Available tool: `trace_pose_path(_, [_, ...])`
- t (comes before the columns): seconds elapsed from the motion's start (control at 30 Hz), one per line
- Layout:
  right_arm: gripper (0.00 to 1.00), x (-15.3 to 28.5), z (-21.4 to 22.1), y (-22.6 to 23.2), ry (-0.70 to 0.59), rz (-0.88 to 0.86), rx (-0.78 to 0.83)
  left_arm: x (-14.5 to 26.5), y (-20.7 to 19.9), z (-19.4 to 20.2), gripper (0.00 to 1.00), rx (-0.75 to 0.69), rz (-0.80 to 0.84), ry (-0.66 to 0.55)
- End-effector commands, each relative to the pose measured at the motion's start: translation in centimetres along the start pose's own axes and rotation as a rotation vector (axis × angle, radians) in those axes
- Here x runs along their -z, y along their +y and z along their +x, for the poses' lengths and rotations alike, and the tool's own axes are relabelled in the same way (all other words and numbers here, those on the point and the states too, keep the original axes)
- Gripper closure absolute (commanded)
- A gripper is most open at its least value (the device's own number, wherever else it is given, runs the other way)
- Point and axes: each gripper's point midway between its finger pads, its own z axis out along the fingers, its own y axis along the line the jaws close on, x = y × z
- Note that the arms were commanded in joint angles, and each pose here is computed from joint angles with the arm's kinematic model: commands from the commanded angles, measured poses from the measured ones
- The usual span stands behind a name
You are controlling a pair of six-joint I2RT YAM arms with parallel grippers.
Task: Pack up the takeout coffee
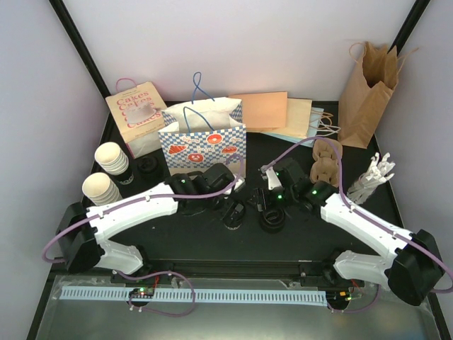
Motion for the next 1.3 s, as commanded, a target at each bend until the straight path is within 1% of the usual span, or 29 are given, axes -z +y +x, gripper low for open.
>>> trace_pose_path(0.0, [0.43,-0.4,-0.6,1.4,-0.013,-0.093,-0.016,0.2,0.4,-0.6,0.01,-0.037,-0.066,0.033])
trace_pose_path(0.2, [0.46,-1.5,-0.3,0.6,0.008,-0.078,-0.038,-0.7,-0.5,-0.6,0.03,-0.056,-0.046,0.066])
trace_pose_path(0.4, [0.53,-2.0,-0.1,-0.1,0.016,-0.095,-0.078,-1.3,-0.4,-0.4,0.06,-0.067,-0.080,0.087])
trace_pose_path(0.47, [0.55,-2.0,0.0,-0.4,0.017,-0.097,-0.088,-1.5,-0.4,-0.3,0.07,-0.071,-0.088,0.092])
trace_pose_path(0.6, [0.57,-2.4,0.5,-0.5,0.041,-0.107,-0.086,-2.0,-0.1,-0.2,0.14,-0.065,-0.110,0.107])
trace_pose_path(0.7, [0.59,-2.7,1.0,-0.6,0.061,-0.115,-0.085,-2.1,-0.1,-0.2,0.16,-0.065,-0.118,0.109])
trace_pose_path(1.17, [0.59,-3.1,2.4,-0.2,0.117,-0.164,-0.079,-2.8,-0.3,0.5,0.23,-0.096,-0.117,0.132])
trace_pose_path(1.27, [0.58,-3.2,2.5,-0.5,0.119,-0.151,-0.086,-3.0,-0.5,0.6,0.24,-0.103,-0.114,0.136])
